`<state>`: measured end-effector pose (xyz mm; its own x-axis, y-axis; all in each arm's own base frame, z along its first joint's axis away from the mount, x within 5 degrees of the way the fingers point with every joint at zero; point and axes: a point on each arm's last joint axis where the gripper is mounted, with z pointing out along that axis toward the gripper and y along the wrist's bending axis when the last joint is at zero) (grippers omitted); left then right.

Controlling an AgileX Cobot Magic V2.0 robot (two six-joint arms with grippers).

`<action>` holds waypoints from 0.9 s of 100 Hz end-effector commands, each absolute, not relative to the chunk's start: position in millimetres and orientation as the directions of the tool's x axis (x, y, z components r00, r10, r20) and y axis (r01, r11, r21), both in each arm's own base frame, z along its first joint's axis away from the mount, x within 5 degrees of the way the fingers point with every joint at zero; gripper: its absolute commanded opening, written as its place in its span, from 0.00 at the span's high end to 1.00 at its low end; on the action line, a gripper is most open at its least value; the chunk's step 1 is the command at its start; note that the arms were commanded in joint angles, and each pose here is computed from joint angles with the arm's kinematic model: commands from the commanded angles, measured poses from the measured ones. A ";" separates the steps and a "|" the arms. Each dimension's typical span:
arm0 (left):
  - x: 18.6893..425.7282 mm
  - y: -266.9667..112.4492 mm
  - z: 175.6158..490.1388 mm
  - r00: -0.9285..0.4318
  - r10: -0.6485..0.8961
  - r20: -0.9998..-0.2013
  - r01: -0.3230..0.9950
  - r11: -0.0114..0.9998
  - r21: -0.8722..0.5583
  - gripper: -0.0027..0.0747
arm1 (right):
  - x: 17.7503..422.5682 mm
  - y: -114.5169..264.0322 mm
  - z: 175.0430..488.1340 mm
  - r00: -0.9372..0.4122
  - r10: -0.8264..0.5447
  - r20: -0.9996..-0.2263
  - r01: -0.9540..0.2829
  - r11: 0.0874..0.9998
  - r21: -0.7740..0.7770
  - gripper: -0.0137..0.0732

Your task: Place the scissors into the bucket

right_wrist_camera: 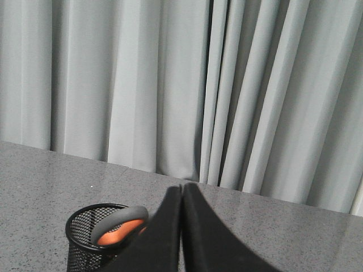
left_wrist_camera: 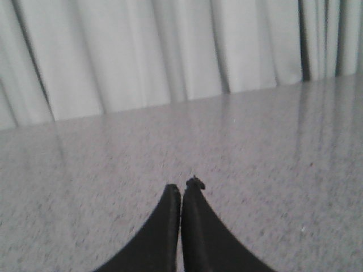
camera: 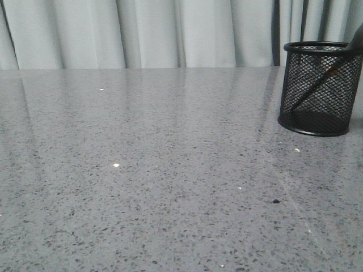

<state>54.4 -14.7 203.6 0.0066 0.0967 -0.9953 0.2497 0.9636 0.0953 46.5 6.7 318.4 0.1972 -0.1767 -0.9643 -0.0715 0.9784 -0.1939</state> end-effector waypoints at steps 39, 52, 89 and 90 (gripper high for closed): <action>51.9 -16.0 176.5 -0.199 0.022 -0.980 0.237 0.971 -0.026 0.99 | 44.0 4.5 332.6 0.278 -0.184 -0.943 -0.028 0.980 -0.199 0.89; 51.9 -16.0 176.5 -0.198 0.022 -0.980 0.237 0.971 -0.026 0.99 | 44.0 4.5 332.6 0.278 -0.184 -0.943 -0.028 0.980 -0.199 0.89; 52.0 -15.9 176.7 -0.197 0.021 -0.980 0.236 0.971 -0.026 0.99 | 44.2 4.6 332.1 0.277 -0.184 -0.943 -0.029 0.980 -0.199 0.89; 52.0 -15.9 176.7 -0.197 0.021 -0.980 0.236 0.971 -0.026 0.99 | 44.2 4.6 332.1 0.277 -0.184 -0.943 -0.029 0.980 -0.199 0.89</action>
